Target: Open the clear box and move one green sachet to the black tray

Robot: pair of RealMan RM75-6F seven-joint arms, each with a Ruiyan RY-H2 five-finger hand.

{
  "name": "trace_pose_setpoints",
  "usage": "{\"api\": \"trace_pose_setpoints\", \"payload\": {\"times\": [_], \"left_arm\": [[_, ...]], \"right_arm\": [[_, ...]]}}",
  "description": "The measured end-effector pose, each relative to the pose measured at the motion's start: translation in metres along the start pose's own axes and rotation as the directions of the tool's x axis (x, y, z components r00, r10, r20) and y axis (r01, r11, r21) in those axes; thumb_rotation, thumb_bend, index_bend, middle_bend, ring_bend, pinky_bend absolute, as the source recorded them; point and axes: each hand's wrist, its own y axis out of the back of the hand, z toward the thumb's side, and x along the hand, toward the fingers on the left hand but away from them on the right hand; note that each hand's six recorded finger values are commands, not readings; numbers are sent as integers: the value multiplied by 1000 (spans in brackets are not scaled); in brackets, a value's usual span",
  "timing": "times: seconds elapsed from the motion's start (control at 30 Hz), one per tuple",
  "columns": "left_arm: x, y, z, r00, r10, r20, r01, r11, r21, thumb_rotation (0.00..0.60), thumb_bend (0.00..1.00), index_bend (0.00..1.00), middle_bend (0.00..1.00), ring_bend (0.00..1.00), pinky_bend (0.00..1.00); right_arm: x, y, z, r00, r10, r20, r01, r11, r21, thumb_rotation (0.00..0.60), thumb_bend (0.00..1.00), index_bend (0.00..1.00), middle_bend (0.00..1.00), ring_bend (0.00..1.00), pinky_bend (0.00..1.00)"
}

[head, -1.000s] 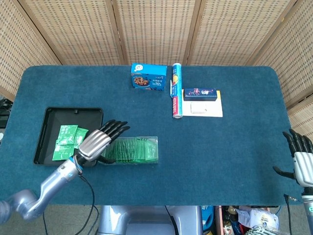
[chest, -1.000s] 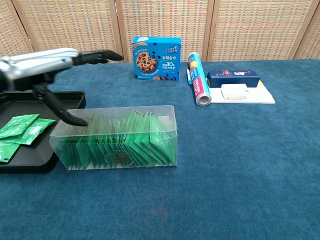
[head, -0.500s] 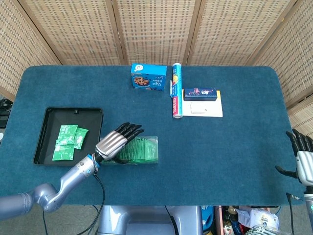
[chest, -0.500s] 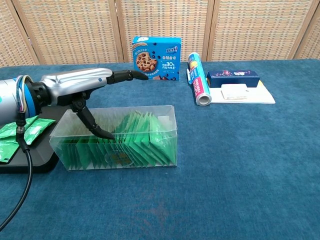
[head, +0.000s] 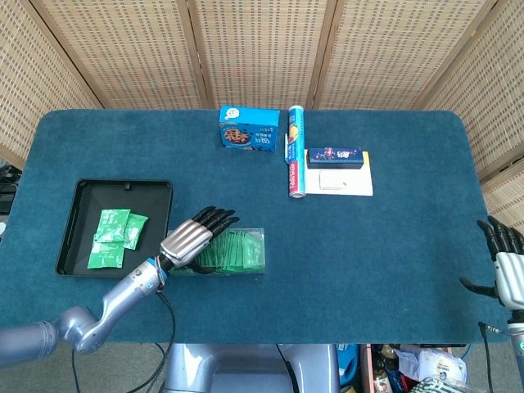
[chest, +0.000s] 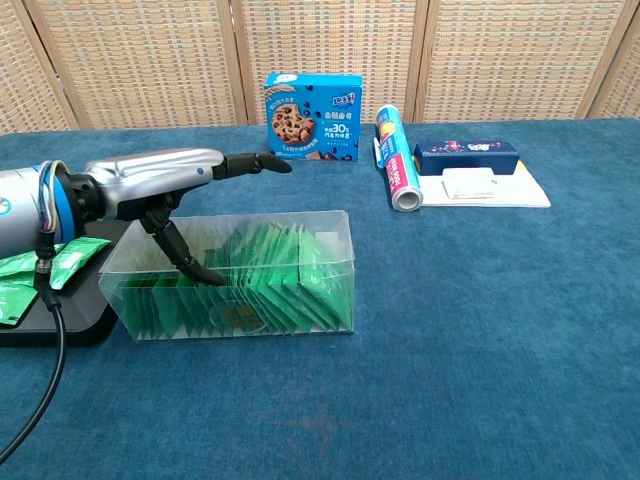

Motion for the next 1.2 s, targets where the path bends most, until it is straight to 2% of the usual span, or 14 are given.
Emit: {"api": "trace_pose_setpoints", "payload": {"times": [0.07,0.17,0.3,0.47,0.77,0.97,1.2], "left_arm": [[-1,0,-1,1000,-4,-4,4,1000,-6,600,404,0,0,0,0],[-2,1,-2,1000,-4,-8,4,1000,-24,600,448,0,0,0,0],[-4,7,-4,1000,4,-11,-5,999,-38,600,473,23,0,0,0],[-6,13,-8,1000,11,-21,-12,999,-51,600,473,101,0,0,0],[-3,36,-25,995,6,-101,-19,991,-131,600,516,199,0,0,0],[0,57,-44,983,-35,-182,-3,978,-206,600,533,199,0,0,0],[3,62,-58,966,-122,-229,53,958,-283,600,542,209,0,0,0]], "right_arm": [[0,0,0,1000,1,-1,-1,1000,-1,600,0,0,0,0,0],[0,0,0,1000,1,-2,-1,1000,-4,600,0,0,0,0,0],[0,0,0,1000,4,-3,-4,1000,-4,600,0,0,0,0,0],[0,-1,2,1000,8,-7,-8,1000,-6,600,0,0,0,0,0],[0,-2,3,1000,10,-9,-10,1000,-5,600,0,0,0,0,0],[0,-2,3,1000,14,-10,-14,1000,-4,600,0,0,0,0,0],[-1,-3,4,1000,17,-11,-17,1000,0,600,0,0,0,0,0]]}}
